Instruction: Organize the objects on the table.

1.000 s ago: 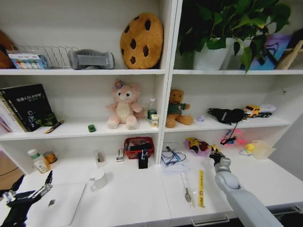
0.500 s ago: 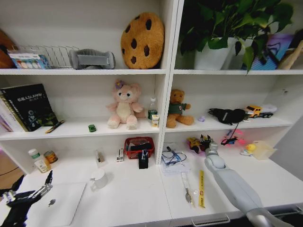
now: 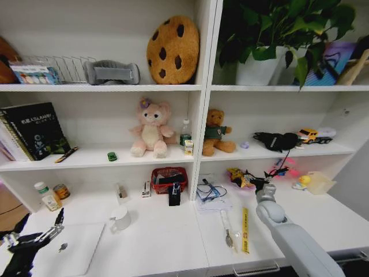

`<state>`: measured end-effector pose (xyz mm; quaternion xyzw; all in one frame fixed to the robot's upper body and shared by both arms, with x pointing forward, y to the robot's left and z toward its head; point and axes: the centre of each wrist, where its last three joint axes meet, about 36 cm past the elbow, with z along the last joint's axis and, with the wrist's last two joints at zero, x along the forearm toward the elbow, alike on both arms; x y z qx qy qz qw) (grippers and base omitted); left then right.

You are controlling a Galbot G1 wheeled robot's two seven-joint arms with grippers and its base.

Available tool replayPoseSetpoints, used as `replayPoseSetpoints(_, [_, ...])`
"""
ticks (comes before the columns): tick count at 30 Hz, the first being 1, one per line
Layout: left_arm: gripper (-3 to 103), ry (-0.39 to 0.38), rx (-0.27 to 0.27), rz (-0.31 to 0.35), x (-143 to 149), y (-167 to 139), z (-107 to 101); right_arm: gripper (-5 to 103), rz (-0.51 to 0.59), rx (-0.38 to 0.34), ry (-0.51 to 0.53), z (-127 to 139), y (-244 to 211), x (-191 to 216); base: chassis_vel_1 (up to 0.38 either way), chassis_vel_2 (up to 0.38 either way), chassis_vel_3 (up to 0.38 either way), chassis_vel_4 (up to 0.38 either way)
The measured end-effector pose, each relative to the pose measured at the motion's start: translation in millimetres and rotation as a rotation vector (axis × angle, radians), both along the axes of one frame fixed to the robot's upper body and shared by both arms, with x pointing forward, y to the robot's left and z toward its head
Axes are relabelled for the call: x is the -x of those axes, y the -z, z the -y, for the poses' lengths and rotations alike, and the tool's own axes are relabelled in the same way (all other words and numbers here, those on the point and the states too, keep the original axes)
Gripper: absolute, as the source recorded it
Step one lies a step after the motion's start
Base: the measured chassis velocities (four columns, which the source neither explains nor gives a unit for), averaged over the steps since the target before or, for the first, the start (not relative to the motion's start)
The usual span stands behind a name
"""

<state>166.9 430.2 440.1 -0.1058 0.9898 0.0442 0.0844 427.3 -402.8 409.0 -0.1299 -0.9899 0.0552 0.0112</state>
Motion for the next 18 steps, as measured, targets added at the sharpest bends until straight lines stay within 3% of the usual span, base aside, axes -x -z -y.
replayPoseSetpoints(2, [100,0.000,0.000,0.000,0,0,0,100,0.005,0.000,-0.031,0,-3,17,0.000,0.000,0.000,0.000])
replayPoseSetpoints(4, [100,0.000,0.000,0.000,0,0,0,100,0.034,0.012,-0.085,6,-17,60,0.000,0.000,0.000,0.000])
replayPoseSetpoints(8, [100,0.000,0.000,0.000,0,0,0,100,0.067,0.038,-0.095,14,-25,86,0.000,0.000,0.000,0.000])
replayPoseSetpoints(10, [100,0.000,0.000,0.000,0,0,0,100,0.096,0.056,-0.100,22,-31,120,0.000,0.000,0.000,0.000])
replayPoseSetpoints(18, [100,0.000,0.000,0.000,0,0,0,100,0.135,0.062,-0.126,7,-33,176,0.000,0.000,0.000,0.000])
